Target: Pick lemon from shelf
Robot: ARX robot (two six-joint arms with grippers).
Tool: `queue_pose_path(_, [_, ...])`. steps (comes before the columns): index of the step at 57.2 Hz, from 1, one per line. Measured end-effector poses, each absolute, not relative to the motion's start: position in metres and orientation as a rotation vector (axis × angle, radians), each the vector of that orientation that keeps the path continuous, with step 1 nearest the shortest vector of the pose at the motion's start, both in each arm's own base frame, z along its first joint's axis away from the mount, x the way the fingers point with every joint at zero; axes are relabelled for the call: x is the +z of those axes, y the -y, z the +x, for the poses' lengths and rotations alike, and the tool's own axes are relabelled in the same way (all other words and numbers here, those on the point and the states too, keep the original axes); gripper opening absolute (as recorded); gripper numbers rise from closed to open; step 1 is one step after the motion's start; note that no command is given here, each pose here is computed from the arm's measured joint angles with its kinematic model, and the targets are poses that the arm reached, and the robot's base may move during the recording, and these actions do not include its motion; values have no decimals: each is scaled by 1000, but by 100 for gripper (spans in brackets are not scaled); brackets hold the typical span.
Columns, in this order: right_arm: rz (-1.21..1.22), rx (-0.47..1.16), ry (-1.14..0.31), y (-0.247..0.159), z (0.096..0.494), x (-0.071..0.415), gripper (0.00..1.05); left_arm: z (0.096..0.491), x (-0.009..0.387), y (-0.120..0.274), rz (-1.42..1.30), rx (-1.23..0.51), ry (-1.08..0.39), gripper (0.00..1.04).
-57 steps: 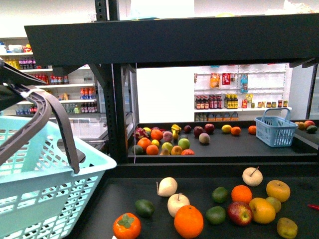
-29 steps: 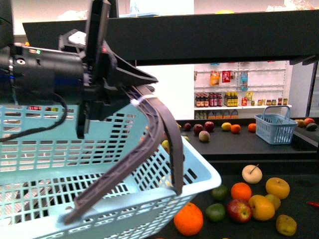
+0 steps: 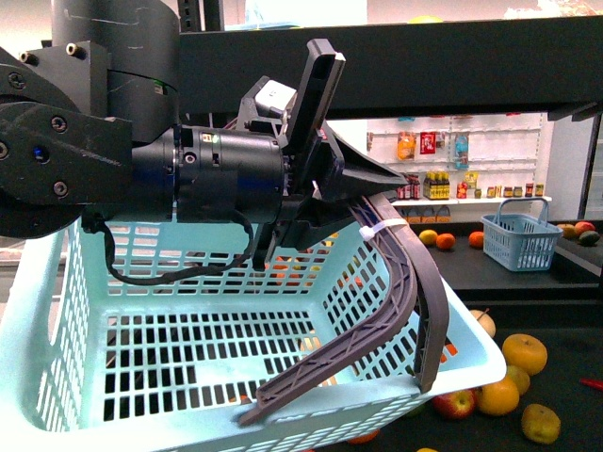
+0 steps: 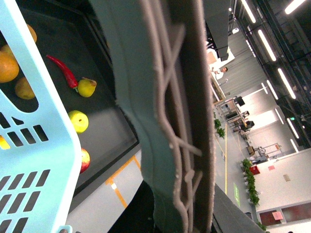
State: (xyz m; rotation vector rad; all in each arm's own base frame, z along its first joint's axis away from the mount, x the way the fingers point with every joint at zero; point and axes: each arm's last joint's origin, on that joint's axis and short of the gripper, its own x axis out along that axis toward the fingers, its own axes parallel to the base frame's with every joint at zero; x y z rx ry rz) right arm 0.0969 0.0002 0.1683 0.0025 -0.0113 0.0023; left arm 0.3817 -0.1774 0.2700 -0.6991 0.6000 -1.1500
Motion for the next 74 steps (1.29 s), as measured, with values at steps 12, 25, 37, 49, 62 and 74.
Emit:
queue_pose_path(12, [4,-2,10,0,97,168,102,387,260,183,-691,-1122,-629,10])
queue_pose_path(25, [165,-263,-277,9,130,163,102,387,258,184,-684,-1125,-630,10])
queue_pose_path(37, [256,-305,-434,35,202,164,102,386,258,185,-683,-1130,-631,10])
queue_pose_path(49, [339,-373,-717,51,277,116,102,386,258,185,-681,-1127,-629,10])
queue_pose_path(62, [434,-435,-842,45,347,80,102,386,258,185,-681,-1129,-630,10])
queue_pose_path(74, [512,-485,-906,29,394,49,102,386,258,185,-681,-1128,-630,10])
